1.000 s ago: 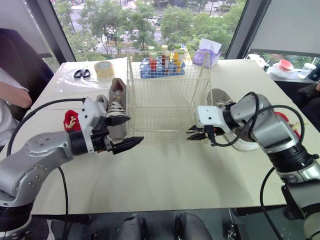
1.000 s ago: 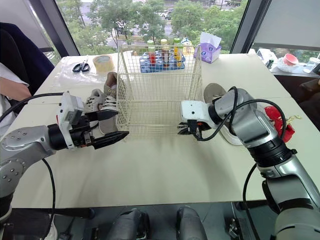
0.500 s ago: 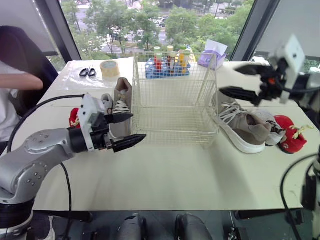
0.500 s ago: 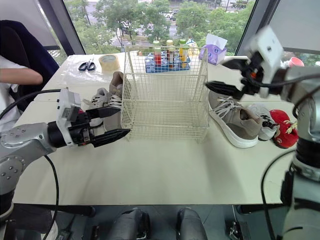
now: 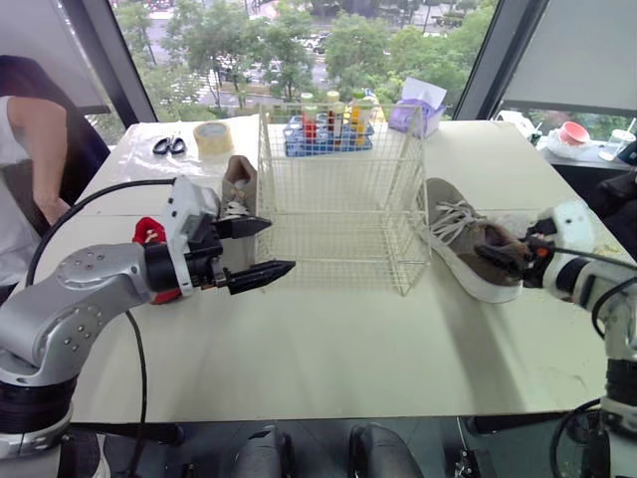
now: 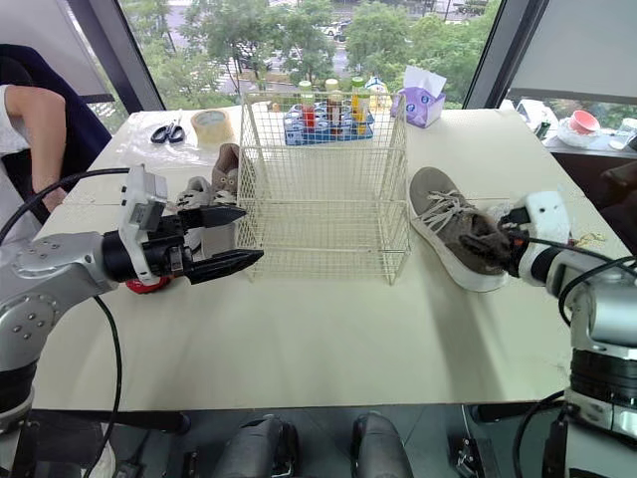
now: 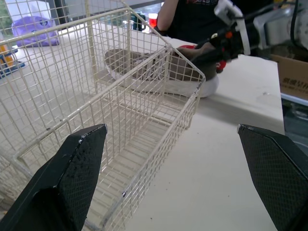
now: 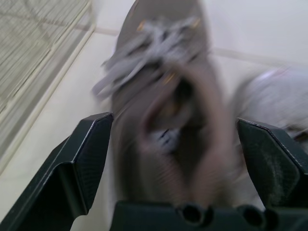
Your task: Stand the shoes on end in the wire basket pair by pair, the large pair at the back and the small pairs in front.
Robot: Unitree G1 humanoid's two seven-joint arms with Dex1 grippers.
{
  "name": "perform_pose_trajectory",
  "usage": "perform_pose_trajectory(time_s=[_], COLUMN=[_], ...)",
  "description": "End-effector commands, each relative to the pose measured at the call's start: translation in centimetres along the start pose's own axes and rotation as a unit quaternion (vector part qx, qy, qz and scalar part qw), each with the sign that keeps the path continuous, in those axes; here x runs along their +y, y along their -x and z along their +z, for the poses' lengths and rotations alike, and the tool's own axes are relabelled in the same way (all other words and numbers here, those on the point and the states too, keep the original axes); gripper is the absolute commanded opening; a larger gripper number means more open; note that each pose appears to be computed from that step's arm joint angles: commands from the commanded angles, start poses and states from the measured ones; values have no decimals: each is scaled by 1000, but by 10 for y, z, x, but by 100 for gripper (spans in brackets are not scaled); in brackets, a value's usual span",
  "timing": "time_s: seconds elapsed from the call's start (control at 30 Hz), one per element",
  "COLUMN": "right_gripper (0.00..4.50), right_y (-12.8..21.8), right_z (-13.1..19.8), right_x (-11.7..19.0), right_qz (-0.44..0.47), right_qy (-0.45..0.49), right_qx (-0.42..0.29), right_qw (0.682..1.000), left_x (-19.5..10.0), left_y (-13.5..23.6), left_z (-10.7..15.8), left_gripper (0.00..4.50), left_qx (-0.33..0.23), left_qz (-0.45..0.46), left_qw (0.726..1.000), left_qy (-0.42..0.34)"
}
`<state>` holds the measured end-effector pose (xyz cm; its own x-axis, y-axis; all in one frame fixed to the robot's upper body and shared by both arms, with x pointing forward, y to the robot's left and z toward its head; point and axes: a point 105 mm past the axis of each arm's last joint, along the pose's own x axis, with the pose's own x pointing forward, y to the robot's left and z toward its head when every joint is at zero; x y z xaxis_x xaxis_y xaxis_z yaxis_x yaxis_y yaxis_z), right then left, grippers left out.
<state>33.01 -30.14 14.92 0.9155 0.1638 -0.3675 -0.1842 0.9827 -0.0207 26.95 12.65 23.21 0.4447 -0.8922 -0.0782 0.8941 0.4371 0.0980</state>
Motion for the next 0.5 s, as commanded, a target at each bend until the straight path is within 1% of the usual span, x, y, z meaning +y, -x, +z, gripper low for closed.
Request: perform_pose_trajectory(time_s=[0.03,0.07,0.17,0.27,0.33,0.4,0.5], right_gripper=[435,435,363,242,169,87,87], right_y=[-4,-5,-6,-7,-8,-7,-3], right_z=[-8,-11,-16,-15,-10,-1,21], right_x=[5,5,9,13,17,20,18], right_qz=[0,-3,-1,3,10,15,11], right_qy=[2,1,7,13,21,22,19], right_qx=[-1,-2,-2,-7,-15,-27,-64], right_qw=[1000,1000,1000,1000,1000,999,998], left_x=[-2,-2,-2,-2,-2,-2,0], left_y=[1,1,2,3,4,4,4], left_z=[8,8,8,8,8,9,11], left_gripper=[450,450,450,450,450,450,450], left_qx=[-2,-1,1,3,4,4,3], left_qz=[-2,-1,1,3,3,3,3], left_qw=[1000,1000,1000,1000,1000,1000,1000], left_qy=[-22,-23,-24,-25,-26,-27,-28])
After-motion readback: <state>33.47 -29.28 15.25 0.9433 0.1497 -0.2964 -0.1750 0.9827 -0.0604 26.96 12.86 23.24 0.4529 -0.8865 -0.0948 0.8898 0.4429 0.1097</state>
